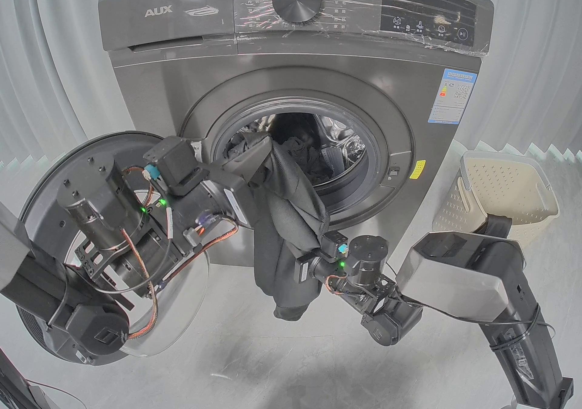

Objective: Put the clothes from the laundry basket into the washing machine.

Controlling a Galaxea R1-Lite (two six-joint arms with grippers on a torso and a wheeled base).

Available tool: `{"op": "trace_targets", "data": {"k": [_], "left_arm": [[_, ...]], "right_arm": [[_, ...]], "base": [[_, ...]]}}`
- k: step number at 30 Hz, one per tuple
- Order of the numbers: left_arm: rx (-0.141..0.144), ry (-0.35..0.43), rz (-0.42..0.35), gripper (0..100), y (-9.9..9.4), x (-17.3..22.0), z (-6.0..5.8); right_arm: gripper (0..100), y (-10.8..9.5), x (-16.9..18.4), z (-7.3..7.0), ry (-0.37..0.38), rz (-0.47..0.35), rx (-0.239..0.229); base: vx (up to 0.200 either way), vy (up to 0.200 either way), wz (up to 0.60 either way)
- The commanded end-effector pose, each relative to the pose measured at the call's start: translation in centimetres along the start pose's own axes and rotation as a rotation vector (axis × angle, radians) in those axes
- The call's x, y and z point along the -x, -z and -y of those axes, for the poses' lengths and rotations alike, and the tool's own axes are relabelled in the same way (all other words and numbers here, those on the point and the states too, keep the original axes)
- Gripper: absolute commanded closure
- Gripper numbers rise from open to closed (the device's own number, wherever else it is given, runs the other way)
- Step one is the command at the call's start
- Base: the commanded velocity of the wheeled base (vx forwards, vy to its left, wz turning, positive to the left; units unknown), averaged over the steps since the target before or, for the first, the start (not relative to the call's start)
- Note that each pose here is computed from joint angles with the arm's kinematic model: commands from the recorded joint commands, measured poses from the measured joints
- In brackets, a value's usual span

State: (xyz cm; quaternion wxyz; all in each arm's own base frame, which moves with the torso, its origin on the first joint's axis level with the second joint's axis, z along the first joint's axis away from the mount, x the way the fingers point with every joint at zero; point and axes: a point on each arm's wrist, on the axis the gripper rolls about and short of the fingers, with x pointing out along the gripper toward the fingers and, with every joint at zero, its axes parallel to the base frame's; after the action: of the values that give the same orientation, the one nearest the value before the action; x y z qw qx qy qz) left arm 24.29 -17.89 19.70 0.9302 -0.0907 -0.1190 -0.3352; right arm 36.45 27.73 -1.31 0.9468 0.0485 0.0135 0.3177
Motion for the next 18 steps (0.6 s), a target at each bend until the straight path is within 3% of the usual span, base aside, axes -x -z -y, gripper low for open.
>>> {"op": "trace_targets", "data": {"k": [1, 2, 5, 8, 9, 11, 15, 18], "left_arm": [[-0.007, -0.025, -0.088, 100, 1.7, 1.5, -0.9], [-0.008, -0.027, -0.096, 100, 1.9, 1.6, -1.0], [-0.013, -0.023, -0.216, 100, 4.5, 3.1, -1.2], [-0.011, -0.016, -0.257, 100, 5.4, 3.6, -1.3], [-0.013, -0.009, -0.322, 100, 6.9, 4.3, -1.4], [-0.023, -0.007, -0.374, 100, 8.1, 4.8, -1.4], [-0.029, -0.005, -0.446, 100, 10.0, 5.7, -1.7], [-0.033, -0.007, -0.455, 100, 10.8, 5.9, -1.8]], "right_arm": [[100, -3.1, 0.4, 1.0, 0.022, 0.054, 0.002], [100, -3.3, 0.4, 1.0, 0.023, 0.057, 0.002], [100, -5.9, 1.1, 1.4, 0.035, 0.097, 0.003], [100, -6.8, 1.3, 1.4, 0.035, 0.112, 0.003], [100, -7.9, 1.4, 1.6, 0.042, 0.131, 0.004], [100, -8.6, 1.6, 1.5, 0.041, 0.141, 0.004], [100, -9.6, 1.5, 1.5, 0.040, 0.168, 0.007], [100, -9.8, 1.6, 1.5, 0.041, 0.173, 0.008]], "base": [[0.000, 0.000, 0.00], [0.000, 0.000, 0.00], [0.000, 0.000, 0.00], [0.000, 0.000, 0.00], [0.000, 0.000, 0.00], [0.000, 0.000, 0.00], [0.000, 0.000, 0.00], [0.000, 0.000, 0.00]]}}
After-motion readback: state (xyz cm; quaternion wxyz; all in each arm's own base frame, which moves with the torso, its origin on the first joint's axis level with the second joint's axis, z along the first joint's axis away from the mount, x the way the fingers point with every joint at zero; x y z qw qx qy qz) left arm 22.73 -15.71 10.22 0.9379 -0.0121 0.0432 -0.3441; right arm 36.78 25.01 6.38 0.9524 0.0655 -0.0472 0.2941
